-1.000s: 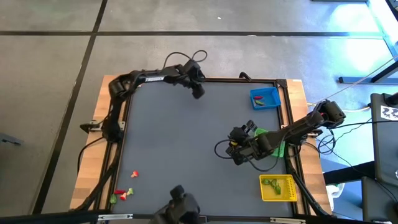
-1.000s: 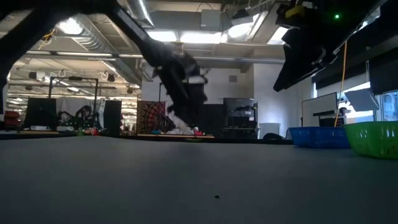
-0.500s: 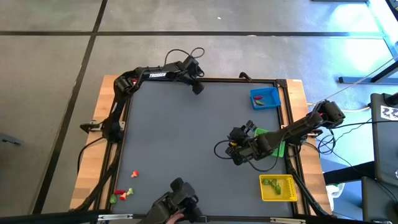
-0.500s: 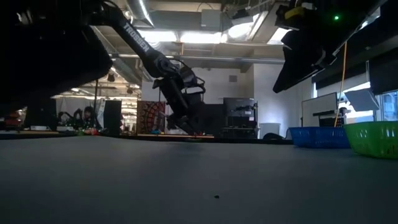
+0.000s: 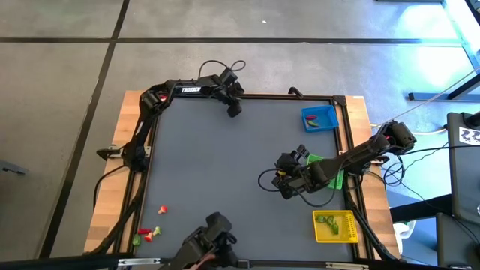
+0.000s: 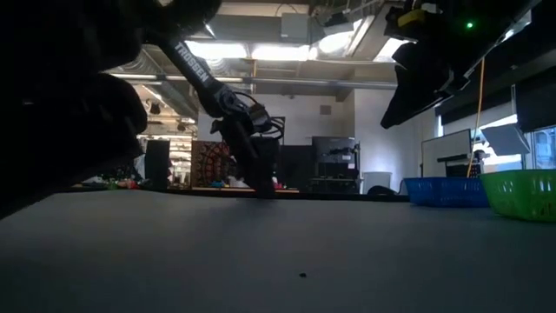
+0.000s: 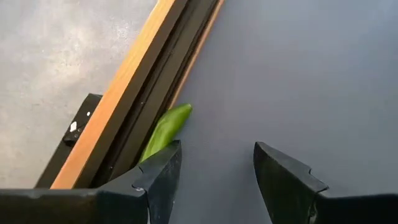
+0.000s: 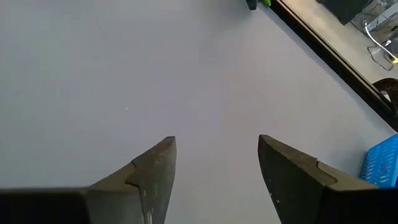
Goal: Sort produce into baskets
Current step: Put the green chili pepper into the blue basket
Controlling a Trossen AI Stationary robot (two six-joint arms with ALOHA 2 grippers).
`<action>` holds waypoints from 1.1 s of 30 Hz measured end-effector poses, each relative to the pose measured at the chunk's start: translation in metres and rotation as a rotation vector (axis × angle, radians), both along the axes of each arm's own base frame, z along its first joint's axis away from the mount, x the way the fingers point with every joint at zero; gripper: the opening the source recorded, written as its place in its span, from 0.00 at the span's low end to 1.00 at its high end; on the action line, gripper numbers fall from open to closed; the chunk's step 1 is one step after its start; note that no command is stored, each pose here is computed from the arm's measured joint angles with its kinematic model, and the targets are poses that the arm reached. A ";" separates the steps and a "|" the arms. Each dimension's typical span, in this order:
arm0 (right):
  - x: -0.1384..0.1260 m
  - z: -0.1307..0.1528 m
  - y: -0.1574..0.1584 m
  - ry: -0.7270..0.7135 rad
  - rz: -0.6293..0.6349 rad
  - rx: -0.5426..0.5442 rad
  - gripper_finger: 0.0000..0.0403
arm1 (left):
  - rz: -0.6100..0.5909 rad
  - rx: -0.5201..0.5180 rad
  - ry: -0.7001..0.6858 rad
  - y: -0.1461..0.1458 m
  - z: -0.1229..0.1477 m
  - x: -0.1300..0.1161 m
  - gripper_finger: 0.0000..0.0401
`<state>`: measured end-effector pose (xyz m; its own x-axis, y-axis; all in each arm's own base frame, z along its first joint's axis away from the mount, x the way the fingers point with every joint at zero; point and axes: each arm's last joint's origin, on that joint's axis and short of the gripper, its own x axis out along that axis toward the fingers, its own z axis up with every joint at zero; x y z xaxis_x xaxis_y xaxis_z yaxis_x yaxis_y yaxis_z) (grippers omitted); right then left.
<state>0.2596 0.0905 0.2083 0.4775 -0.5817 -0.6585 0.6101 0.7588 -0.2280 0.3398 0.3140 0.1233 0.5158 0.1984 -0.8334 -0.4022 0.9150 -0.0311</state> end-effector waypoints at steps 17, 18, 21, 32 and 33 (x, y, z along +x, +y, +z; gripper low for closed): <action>0.000 0.000 0.000 -0.003 0.000 0.002 0.56 | -0.171 0.056 0.106 -0.034 0.046 0.000 0.41; 0.000 0.000 0.000 -0.003 0.000 0.002 0.56 | -0.161 0.106 0.106 -0.032 0.048 0.002 0.40; 0.001 0.000 0.000 -0.007 0.000 0.004 0.56 | -0.154 0.181 0.105 -0.025 0.048 0.002 0.39; 0.001 0.000 0.000 -0.010 0.000 0.006 0.56 | -0.181 0.180 0.152 -0.009 0.011 0.000 0.34; 0.001 0.000 0.000 -0.010 0.000 0.006 0.56 | -0.178 0.182 0.154 -0.007 0.009 0.000 0.34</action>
<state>0.2605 0.0909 0.2085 0.4844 -0.5775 -0.6571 0.6121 0.7604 -0.2170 0.3393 0.3068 0.1326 0.4260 0.2694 -0.8637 -0.2227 0.9565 0.1885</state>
